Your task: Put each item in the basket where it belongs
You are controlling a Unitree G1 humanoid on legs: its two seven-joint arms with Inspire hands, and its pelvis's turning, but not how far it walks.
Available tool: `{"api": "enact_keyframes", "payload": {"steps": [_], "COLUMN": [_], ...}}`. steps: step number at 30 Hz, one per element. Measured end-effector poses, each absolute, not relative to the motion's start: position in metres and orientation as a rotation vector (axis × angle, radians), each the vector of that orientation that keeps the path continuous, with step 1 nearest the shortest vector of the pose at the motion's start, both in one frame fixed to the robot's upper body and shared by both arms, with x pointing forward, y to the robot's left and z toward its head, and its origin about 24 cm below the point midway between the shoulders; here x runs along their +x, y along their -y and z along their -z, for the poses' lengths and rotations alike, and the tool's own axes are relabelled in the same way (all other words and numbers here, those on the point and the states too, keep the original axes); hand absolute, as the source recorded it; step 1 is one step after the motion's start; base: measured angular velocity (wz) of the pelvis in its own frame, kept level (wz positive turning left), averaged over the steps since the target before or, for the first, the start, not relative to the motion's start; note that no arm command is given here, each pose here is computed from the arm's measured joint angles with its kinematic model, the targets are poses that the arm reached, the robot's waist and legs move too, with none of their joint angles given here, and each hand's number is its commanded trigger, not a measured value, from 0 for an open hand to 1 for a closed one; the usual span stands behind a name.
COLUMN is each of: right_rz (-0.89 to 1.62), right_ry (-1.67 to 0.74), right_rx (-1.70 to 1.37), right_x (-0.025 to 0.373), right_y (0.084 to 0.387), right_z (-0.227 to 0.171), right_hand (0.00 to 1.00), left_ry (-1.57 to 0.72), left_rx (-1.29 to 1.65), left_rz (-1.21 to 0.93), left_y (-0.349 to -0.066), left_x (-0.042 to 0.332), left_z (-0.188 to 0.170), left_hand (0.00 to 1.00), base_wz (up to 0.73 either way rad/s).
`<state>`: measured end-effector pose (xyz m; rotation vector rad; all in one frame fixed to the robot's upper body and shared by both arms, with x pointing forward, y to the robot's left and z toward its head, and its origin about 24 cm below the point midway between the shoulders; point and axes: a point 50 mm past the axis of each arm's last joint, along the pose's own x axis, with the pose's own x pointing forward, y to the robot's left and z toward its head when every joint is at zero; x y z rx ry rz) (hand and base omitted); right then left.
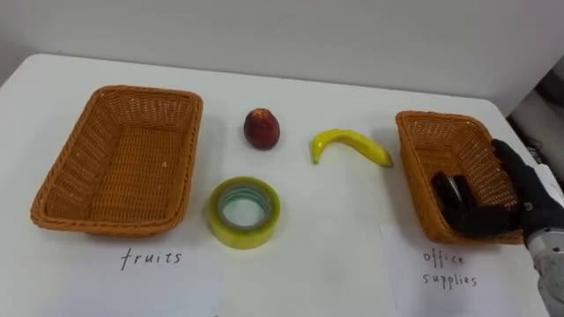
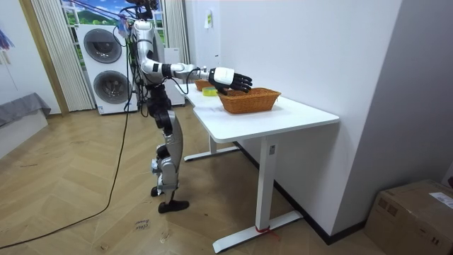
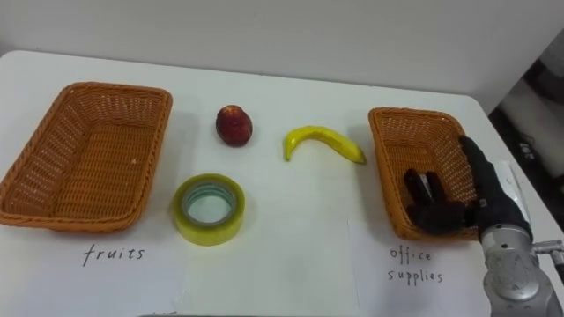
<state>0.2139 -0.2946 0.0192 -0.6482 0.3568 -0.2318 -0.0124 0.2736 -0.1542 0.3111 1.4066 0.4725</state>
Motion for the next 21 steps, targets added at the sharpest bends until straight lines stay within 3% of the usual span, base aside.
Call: {"api": "enact_keyframes", "payload": {"steps": [11,21], "right_rz": [0.262,0.423], "right_ry": [-0.333,-0.071], "right_rx": [-0.642,-0.705], "right_x": [0.215,0.221], "right_y": [0.295,0.294], "right_z": [-0.022,-0.071], "right_hand": [0.00,0.00], "left_ry": [-1.385,-1.352], "left_rx": [0.317,0.342], "left_rz": [-0.474,-0.465], "left_y": [-0.274,-0.273], "left_x": [-0.004,0.005], "left_z": [0.154,0.154], "left_hand": [0.00,0.00], "base_wz": [0.00,0.00]}}
